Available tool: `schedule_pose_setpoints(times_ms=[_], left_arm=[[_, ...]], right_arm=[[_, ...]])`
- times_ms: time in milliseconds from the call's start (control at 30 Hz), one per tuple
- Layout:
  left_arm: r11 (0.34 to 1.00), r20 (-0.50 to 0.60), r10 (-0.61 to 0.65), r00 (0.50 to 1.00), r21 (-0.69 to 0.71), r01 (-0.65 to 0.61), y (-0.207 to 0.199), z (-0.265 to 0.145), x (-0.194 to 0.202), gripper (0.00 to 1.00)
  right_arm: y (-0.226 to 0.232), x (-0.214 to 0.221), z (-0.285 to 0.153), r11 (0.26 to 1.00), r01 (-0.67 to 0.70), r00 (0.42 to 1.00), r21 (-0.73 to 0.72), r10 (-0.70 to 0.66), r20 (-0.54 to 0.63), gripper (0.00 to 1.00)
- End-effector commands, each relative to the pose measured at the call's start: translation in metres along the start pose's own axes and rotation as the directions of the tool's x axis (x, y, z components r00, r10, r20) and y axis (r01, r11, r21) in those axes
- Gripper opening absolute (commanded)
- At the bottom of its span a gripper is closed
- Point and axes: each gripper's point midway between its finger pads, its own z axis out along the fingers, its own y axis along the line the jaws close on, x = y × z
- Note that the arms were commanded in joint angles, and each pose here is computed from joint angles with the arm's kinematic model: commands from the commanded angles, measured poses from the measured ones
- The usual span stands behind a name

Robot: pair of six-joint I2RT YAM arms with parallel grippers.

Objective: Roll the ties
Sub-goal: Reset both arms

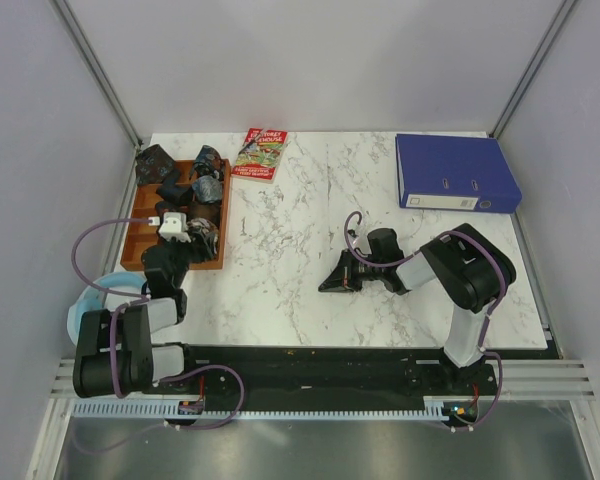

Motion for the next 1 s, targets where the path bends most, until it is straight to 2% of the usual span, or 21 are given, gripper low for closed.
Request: schedule_pose_setpoints(times_ms=[0, 333, 400, 433, 467, 500, 567, 633, 967], left_arm=[[0.998, 0.076, 0.044, 0.996, 0.050, -0.048, -0.005, 0.009, -0.020, 0.71], [0.999, 0.068, 0.030, 0.997, 0.037, -0.032, -0.001, 0.015, -0.016, 0.72], [0.997, 0.066, 0.049, 0.997, 0.055, -0.052, -0.007, 0.017, -0.013, 0.66], [0.991, 0.049, 0.114, 0.992, 0.068, -0.118, -0.010, 0.017, -0.006, 0.63], [0.984, 0.044, 0.134, 0.990, 0.116, -0.138, -0.025, 0.022, 0.000, 0.79], [0.986, 0.041, 0.143, 0.989, 0.080, -0.146, -0.022, 0.021, 0.001, 0.99], [0.990, 0.050, 0.135, 0.990, 0.041, -0.137, -0.017, 0.022, -0.003, 1.00], [0.993, 0.036, 0.109, 0.993, -0.058, -0.107, 0.000, 0.023, -0.003, 1.00], [0.992, 0.039, 0.112, 0.993, -0.070, -0.109, -0.007, 0.026, -0.003, 1.00]], right_arm=[[-0.032, 0.017, 0.002, 0.994, -0.016, 0.999, 0.110, 0.019, -0.030, 0.00], [-0.031, 0.016, 0.002, 0.994, -0.015, 0.999, 0.109, 0.018, -0.027, 0.00], [-0.032, 0.015, 0.002, 0.994, -0.017, 1.000, 0.110, 0.019, -0.024, 0.00], [-0.031, 0.016, 0.002, 0.994, -0.016, 1.000, 0.109, 0.019, -0.025, 0.00], [-0.032, 0.016, 0.001, 0.994, -0.015, 1.000, 0.111, 0.018, -0.023, 0.00], [-0.031, 0.016, 0.001, 0.994, -0.014, 1.000, 0.109, 0.017, -0.023, 0.00], [-0.030, 0.015, 0.001, 0.994, -0.013, 1.000, 0.109, 0.016, -0.019, 0.00], [-0.030, 0.016, 0.001, 0.994, -0.015, 1.000, 0.108, 0.017, -0.015, 0.00], [-0.030, 0.013, 0.002, 0.994, -0.012, 1.000, 0.107, 0.013, -0.013, 0.00]])
